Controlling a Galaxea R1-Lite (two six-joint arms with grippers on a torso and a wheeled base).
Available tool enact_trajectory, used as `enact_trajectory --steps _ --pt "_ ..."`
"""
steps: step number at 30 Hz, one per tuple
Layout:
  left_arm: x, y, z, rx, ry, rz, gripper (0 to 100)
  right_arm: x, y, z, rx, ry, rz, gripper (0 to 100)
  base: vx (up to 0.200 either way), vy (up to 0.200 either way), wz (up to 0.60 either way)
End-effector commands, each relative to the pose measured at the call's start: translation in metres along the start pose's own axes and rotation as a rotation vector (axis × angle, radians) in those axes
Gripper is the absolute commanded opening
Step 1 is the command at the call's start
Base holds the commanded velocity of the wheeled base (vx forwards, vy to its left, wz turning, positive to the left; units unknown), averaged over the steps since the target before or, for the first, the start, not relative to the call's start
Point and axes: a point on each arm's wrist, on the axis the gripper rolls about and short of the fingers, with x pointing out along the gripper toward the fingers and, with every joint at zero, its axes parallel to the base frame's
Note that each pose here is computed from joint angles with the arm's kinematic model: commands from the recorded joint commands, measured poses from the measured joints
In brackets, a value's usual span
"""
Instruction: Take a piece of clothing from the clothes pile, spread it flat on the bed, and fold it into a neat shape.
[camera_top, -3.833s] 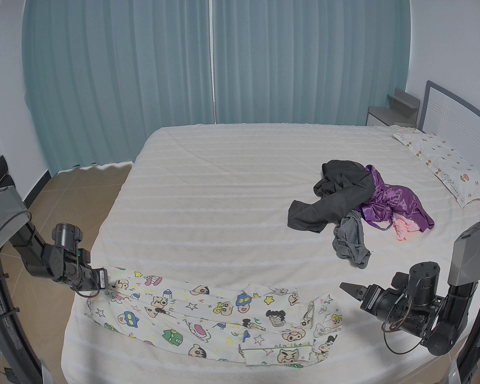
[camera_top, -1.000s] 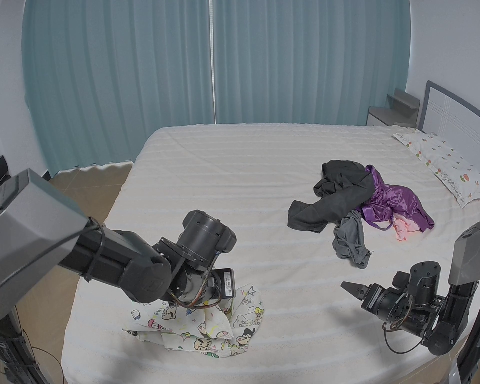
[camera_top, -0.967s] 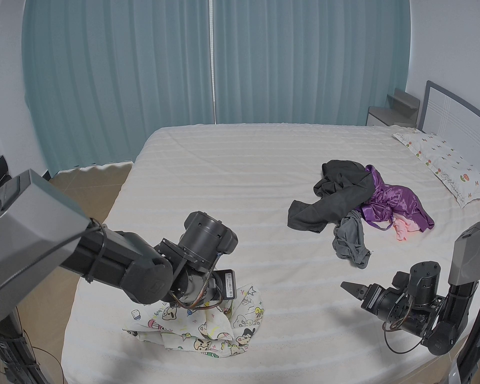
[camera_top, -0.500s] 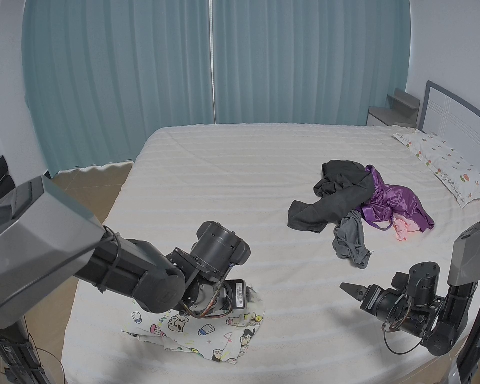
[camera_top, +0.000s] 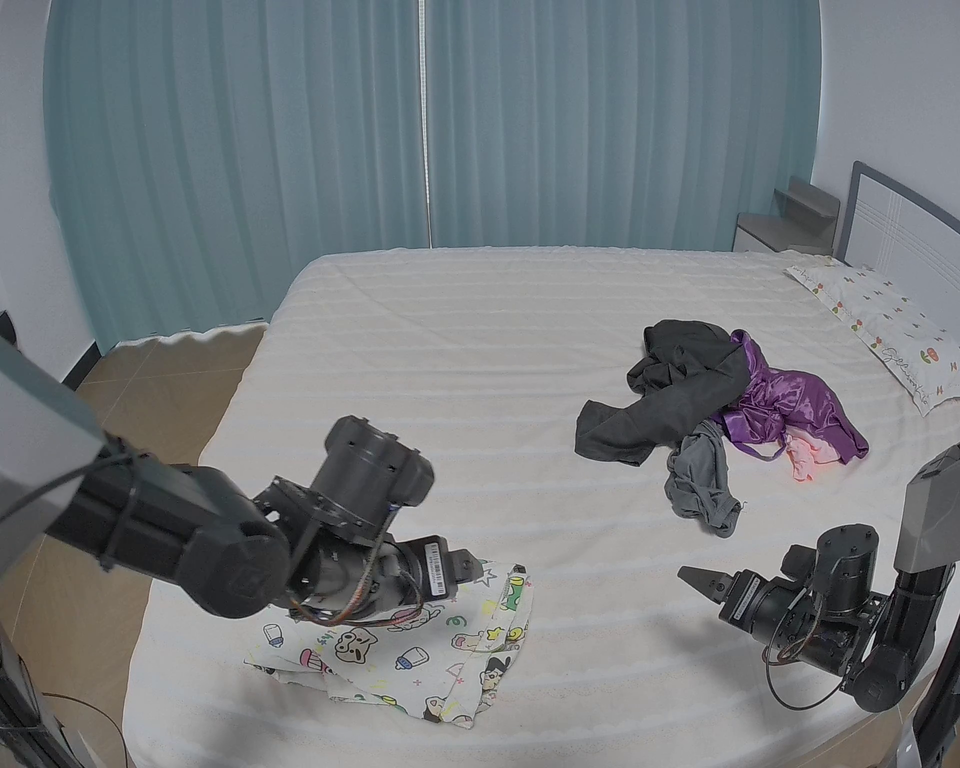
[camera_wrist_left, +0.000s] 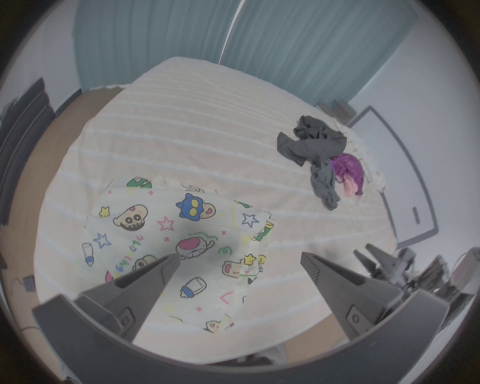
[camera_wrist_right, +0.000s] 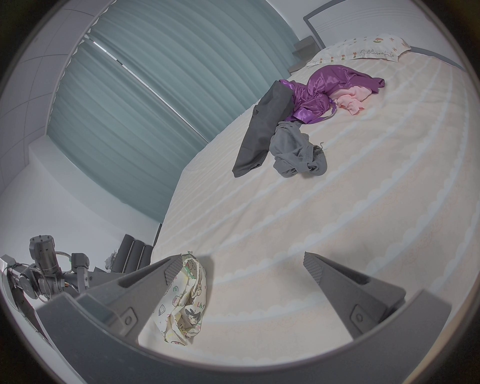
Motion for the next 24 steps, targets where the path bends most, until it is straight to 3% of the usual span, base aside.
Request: enact_trajectory --steps 1,7,12,16,21,24 --pt "-0.039 0.035 -0.002 -0.123 -0.027 -0.068 100 -0.003 -0.001 -0.002 0.001 0.007 0.001 100 0.0 0.0 0.0" --pt "-0.042 0.061 -0.016 -0.21 -0.004 -0.109 100 -0.001 -0.001 -0.006 -0.005 0.025 -0.004 100 -0.133 0.0 0.0" --pt "-0.041 0.082 -0.01 -0.325 -0.008 -0.225 100 0.0 0.0 -0.01 -0.011 0.036 -0.006 100 0.0 0.0 0.0" --pt "-0.039 0.094 -0.002 -0.35 -0.048 -0.289 100 0.003 -0.002 -0.012 -0.014 0.049 -0.019 100 0.0 0.0 0.0" --pt "-0.035 0.097 -0.004 -0.358 -0.048 -0.294 100 0.003 -0.001 -0.013 -0.018 0.052 -0.016 100 0.0 0.0 0.0" --pt "-0.034 0.098 -0.005 -0.359 -0.045 -0.29 100 0.003 -0.001 -0.014 -0.018 0.053 -0.015 100 0.0 0.2 0.0"
